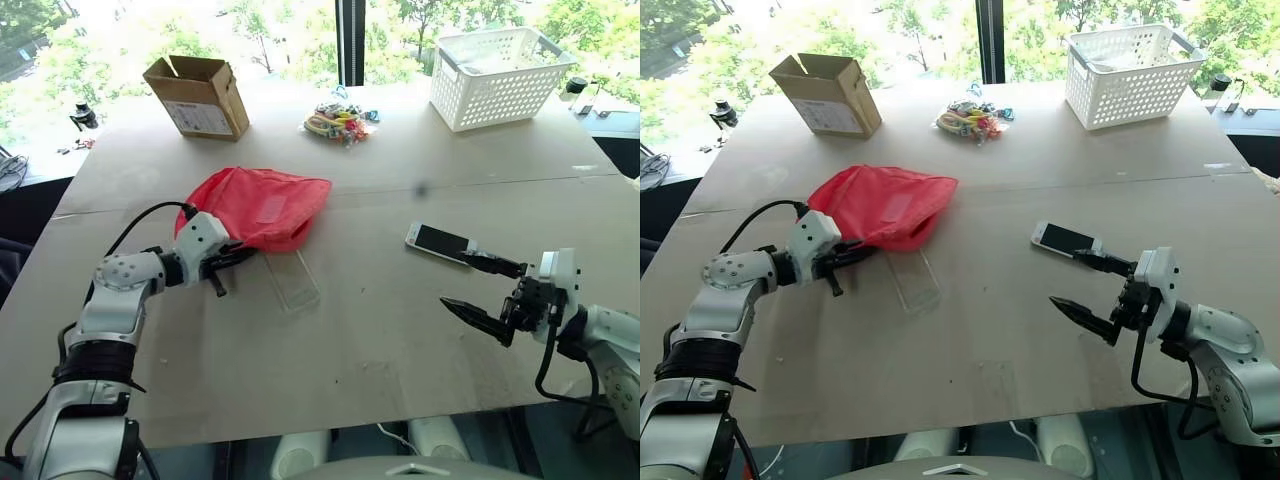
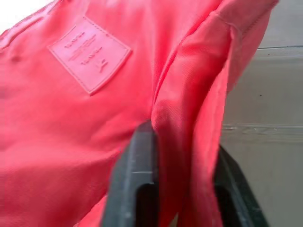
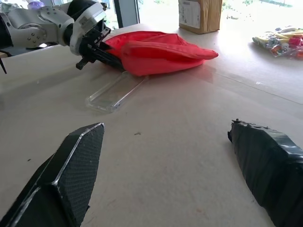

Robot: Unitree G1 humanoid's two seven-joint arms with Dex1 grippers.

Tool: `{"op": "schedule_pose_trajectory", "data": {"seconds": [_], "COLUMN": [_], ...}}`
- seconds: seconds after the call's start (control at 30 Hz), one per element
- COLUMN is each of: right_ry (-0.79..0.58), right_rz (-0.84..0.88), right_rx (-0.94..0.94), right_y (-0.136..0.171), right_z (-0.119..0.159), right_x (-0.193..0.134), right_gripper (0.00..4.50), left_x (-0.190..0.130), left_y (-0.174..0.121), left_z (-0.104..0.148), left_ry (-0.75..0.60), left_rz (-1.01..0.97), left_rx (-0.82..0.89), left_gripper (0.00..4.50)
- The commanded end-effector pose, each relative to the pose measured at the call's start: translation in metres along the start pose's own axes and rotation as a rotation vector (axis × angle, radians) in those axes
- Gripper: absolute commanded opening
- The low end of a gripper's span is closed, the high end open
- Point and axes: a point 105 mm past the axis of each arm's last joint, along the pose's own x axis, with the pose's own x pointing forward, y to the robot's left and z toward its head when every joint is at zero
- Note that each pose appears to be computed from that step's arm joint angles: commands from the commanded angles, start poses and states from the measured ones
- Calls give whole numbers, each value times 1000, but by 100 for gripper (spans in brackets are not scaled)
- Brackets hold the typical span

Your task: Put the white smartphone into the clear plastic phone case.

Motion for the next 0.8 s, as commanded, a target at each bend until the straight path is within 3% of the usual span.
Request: {"op": "schedule_pose_trajectory", "data": {"seconds": [0.03, 0.23, 0.4, 0.57, 0.67, 0.73, 0.8], "right_ry": [-59, -121, -152, -164, -159, -138, -106], "right_rz": [23, 37, 57, 71, 67, 66, 77], "right_rx": [-53, -67, -75, -93, -94, -92, -82], "right_y": [4, 0, 0, 3, 3, 4, 8], "right_z": [18, 32, 41, 49, 50, 46, 42], "right_x": [8, 21, 29, 33, 32, 30, 27], "right_gripper": [450, 450, 450, 450, 450, 450, 450], "left_x": [-9, -28, -32, -40, -36, -22, -4], "left_y": [36, 100, 115, 131, 134, 122, 93], "left_z": [5, 12, -4, -4, 14, 32, 45], "left_ry": [8, 15, 132, 154, 49, -76, -183], "left_rz": [201, 563, 639, 757, 760, 637, 393], "left_rx": [54, 36, 61, 79, 76, 74, 79], "left_gripper": [4, 4, 4, 212, 358, 444, 444]}}
